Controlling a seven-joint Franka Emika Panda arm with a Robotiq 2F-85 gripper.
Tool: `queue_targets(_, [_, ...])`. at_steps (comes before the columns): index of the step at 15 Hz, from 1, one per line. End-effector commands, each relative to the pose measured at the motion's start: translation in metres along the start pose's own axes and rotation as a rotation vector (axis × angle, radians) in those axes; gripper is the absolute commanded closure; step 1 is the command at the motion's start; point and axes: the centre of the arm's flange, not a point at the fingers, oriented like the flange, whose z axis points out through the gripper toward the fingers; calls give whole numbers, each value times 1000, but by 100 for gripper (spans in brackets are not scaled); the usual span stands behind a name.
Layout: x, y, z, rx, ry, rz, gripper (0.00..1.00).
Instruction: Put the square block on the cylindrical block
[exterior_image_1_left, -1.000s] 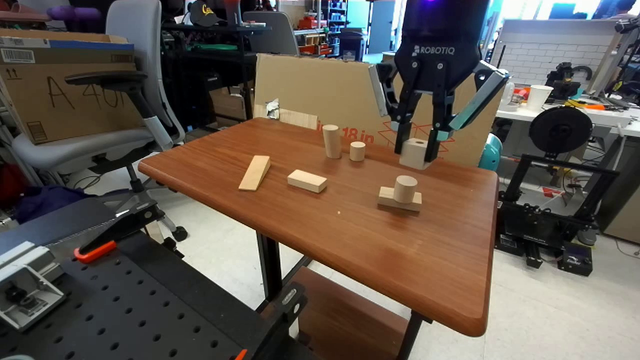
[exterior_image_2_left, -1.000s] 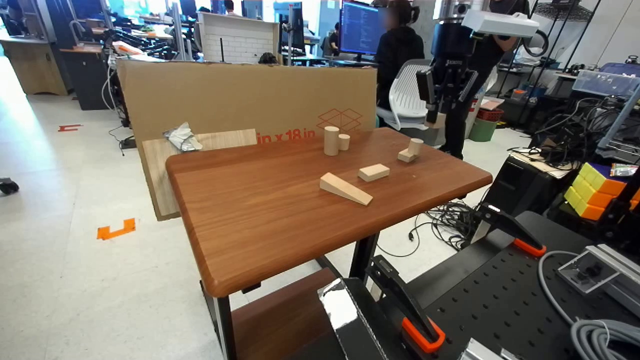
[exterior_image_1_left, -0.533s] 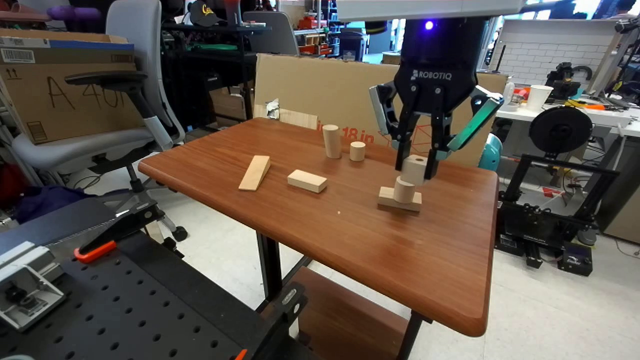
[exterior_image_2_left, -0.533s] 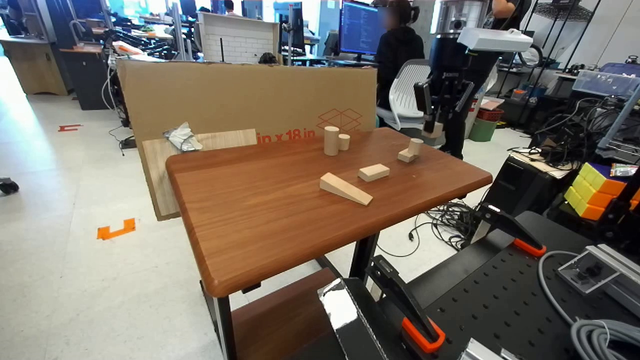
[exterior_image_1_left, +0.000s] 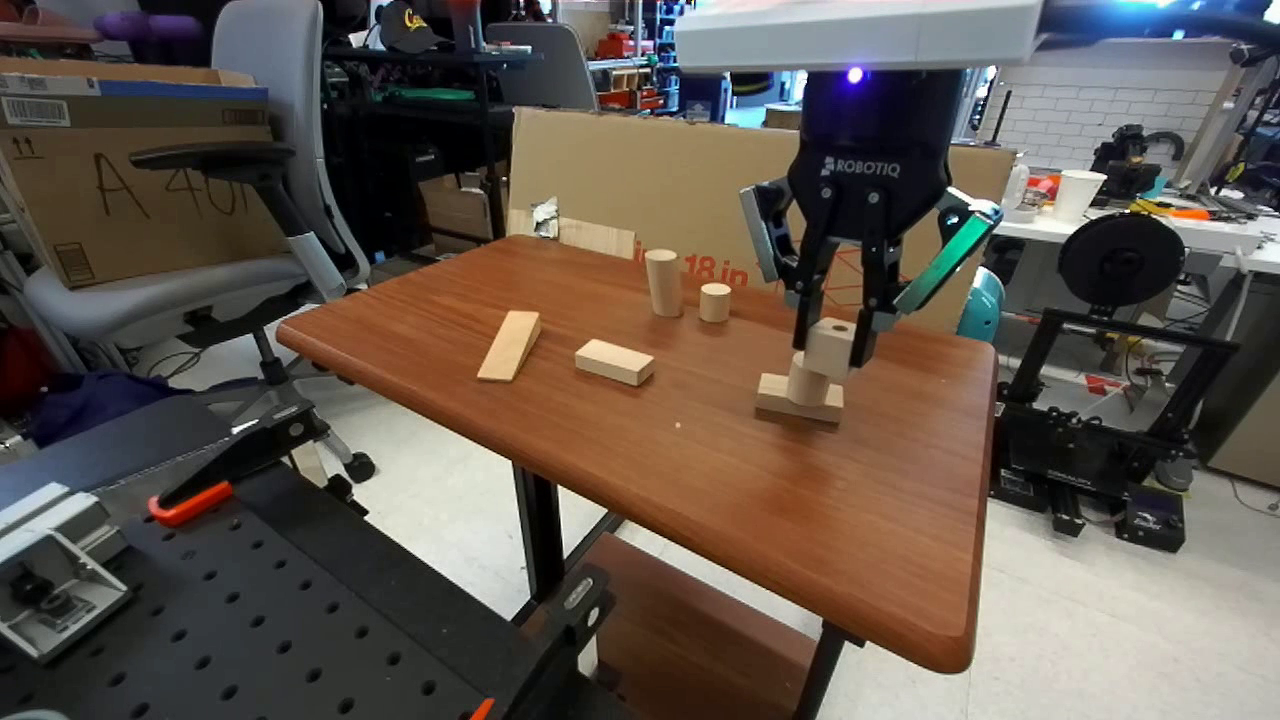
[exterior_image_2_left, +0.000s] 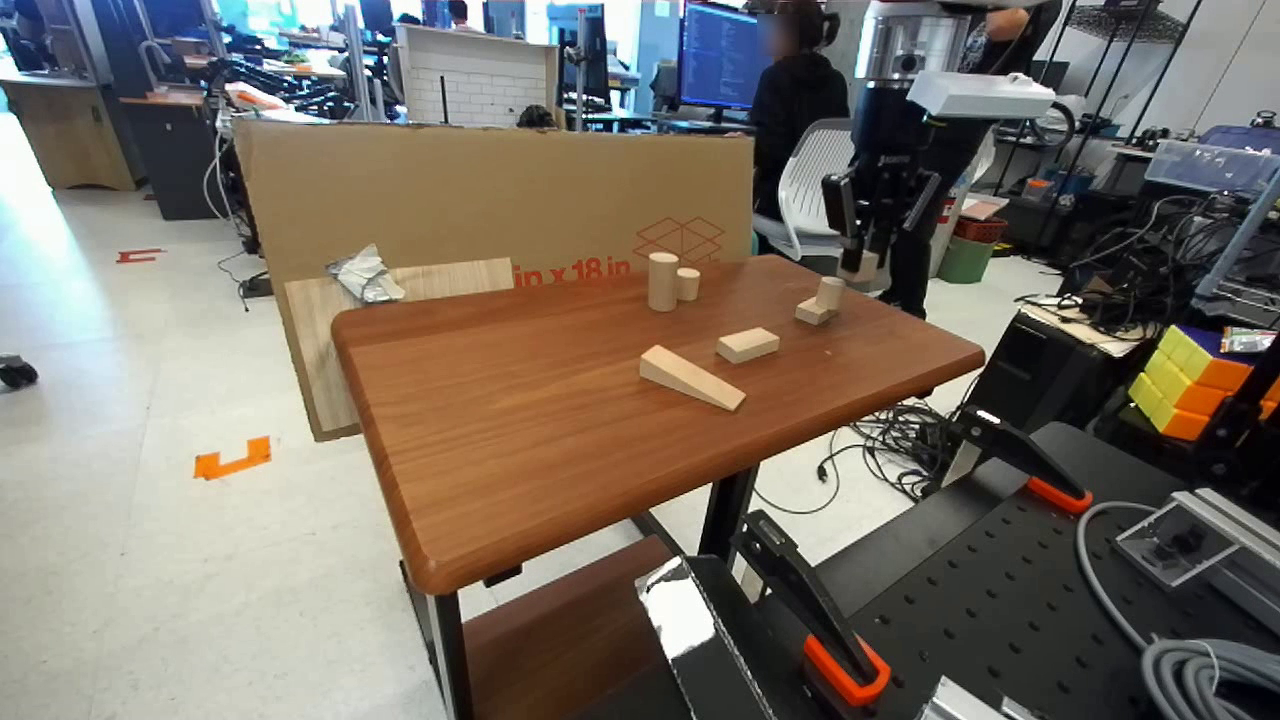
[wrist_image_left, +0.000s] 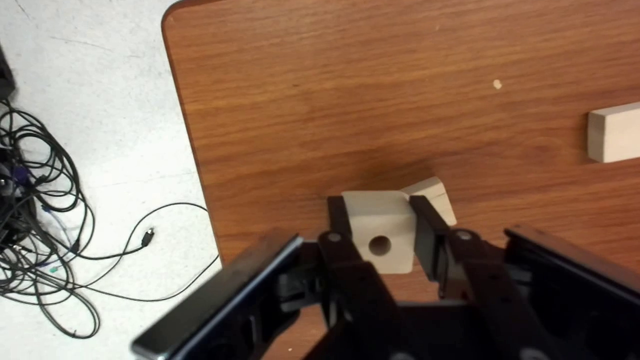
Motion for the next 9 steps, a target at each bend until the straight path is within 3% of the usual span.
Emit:
queue_targets(1, [3,-3,0,-15,31,-22,91])
queue_targets(9, [11,-8,8,-10,34,-24,91])
